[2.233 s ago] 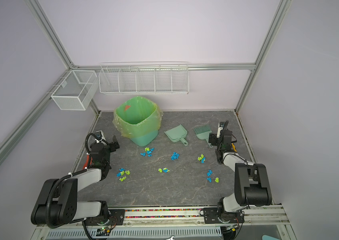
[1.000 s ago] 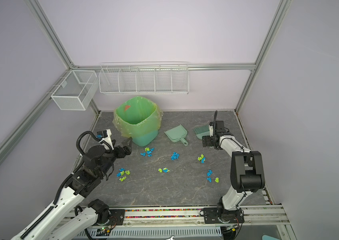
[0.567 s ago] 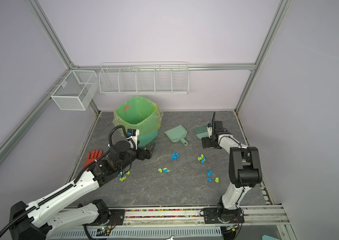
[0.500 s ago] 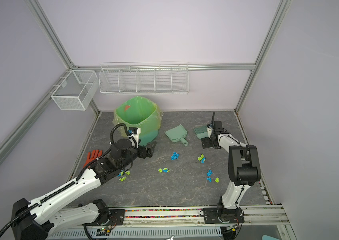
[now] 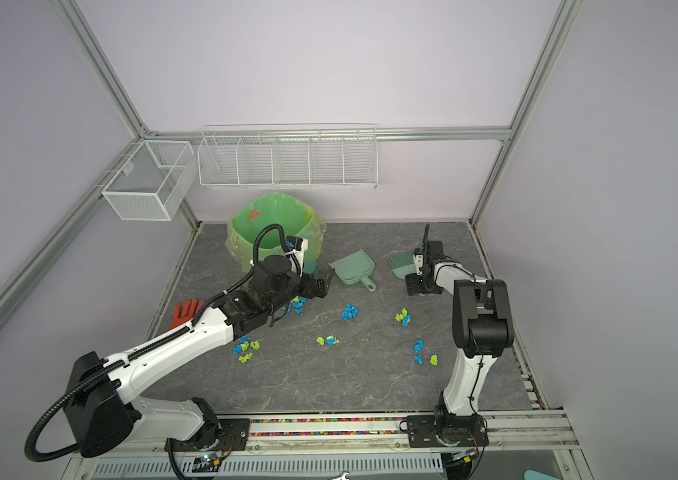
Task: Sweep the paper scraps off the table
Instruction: 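Reach the right gripper to the mint brush handle while the left arm extends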
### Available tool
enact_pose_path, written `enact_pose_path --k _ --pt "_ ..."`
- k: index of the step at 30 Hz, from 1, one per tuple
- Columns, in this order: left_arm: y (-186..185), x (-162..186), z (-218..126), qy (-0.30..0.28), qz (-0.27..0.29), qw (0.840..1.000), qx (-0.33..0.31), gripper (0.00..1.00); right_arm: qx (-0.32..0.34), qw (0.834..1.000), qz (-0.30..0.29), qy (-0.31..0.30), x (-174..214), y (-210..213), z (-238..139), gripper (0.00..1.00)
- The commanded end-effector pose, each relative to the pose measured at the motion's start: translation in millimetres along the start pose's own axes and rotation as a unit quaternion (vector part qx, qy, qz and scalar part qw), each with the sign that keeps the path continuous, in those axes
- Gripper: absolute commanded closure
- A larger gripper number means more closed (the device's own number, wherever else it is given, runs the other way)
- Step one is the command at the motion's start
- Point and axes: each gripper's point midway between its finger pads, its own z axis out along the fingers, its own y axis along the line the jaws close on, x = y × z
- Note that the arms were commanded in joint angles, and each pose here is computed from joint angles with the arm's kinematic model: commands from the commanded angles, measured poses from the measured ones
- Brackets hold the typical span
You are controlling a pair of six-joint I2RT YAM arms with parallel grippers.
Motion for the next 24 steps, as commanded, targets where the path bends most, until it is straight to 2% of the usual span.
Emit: enact_pose_path --k 1,8,12,18,24 --pt "-10 13 11 0.041 -0.012 0.999 0.018 0.01 -0.019 1.000 0.001 0.011 4 3 4 0.28" --pt "-18 25 24 0.061 -0.027 0.997 0.038 0.01 -0.022 0.999 0.000 0.031 11 4 9 0.39" --pt "-8 27 30 0.066 -0.033 0.997 0.008 0.01 -0.018 0.999 0.004 0.048 16 3 10 0.43" --pt "-6 31 39 0.086 -0.028 0.996 -0.009 0.01 -0.010 0.997 0.003 0.072 22 7 17 0.55" --pt "-6 32 40 0.101 -0.049 0.994 -0.016 0.01 -0.004 0.997 0.008 0.078 26 9 18 0.68"
